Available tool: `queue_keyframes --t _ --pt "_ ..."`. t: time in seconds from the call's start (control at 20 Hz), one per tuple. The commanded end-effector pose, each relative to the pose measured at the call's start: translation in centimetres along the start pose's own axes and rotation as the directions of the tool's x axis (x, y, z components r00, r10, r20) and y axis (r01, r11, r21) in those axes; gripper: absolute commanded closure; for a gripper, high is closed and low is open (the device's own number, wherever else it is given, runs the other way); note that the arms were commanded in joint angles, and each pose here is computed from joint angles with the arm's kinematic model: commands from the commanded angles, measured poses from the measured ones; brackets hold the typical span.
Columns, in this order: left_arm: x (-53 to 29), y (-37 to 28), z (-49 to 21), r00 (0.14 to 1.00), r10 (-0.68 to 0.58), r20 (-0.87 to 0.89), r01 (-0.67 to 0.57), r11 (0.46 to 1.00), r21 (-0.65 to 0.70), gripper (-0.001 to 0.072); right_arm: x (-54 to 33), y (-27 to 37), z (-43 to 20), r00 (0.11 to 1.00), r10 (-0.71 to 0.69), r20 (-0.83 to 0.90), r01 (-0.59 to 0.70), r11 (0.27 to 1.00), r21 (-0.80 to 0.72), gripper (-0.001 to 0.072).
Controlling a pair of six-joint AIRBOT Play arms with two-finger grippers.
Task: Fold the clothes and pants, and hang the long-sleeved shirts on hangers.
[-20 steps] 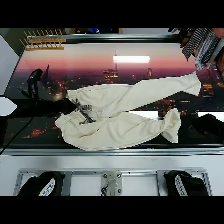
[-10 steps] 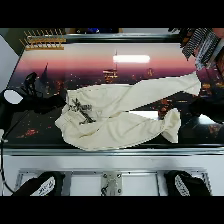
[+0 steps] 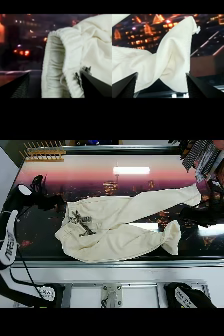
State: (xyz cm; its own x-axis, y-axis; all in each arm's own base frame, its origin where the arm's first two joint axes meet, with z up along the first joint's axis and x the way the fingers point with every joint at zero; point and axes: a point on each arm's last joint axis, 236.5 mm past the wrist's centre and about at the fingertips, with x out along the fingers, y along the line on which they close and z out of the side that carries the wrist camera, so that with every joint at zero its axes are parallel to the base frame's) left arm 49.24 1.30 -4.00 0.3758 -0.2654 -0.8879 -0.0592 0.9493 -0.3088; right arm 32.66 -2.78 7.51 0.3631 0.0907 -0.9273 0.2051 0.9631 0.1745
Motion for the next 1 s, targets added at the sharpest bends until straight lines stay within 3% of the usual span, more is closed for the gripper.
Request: queue_keyframes --t 0.0,0.2,0.65,0.7,0.75,0.8,0.95 --pt "3.7 1.0 1.2 0.997 -0.025 -0.067 0.032 0.994 0.106 0.0038 1.4 -0.2 -0.1 0.999 -0.001 -0.038 0.002 1.0 0.004 0.0061" --pt "5.8 -3.0 1.8 0.958 -0.257 -0.129 0.277 0.945 0.172 0.0038 1.4 0.0 -0.1 0.999 0.009 -0.038 -0.009 1.0 0.007 0.0061" --pt "8.3 -3.9 -1.1 0.91 -0.31 -0.275 0.353 0.927 0.126 0.004 1.4 0.3 -0.1 0.999 0.017 -0.037 -0.017 1.0 0.008 0.0062" --pt "8.5 -4.3 -1.3 0.908 -0.31 -0.281 0.355 0.927 0.124 0.0148 1.4 0.3 -0.1 0.999 0.016 -0.037 -0.016 1.0 0.008 0.0061" --pt "8.5 -4.4 -1.2 0.909 -0.313 -0.276 0.355 0.927 0.117 0.0504 1.4 0.3 0.0 0.999 0.017 -0.034 -0.017 1.0 0.008 0.0061" --pt "8.3 -4.7 -0.9 0.908 -0.323 -0.268 0.363 0.925 0.116 0.0687 1.4 0.3 0.2 1.0 0.017 -0.025 -0.017 1.0 0.008 0.0061" --pt "6.1 -4.7 1.9 0.925 -0.323 -0.199 0.348 0.931 0.11 0.069 1.3 0.2 2.0 0.999 0.017 0.048 -0.018 1.0 0.021 0.0062"
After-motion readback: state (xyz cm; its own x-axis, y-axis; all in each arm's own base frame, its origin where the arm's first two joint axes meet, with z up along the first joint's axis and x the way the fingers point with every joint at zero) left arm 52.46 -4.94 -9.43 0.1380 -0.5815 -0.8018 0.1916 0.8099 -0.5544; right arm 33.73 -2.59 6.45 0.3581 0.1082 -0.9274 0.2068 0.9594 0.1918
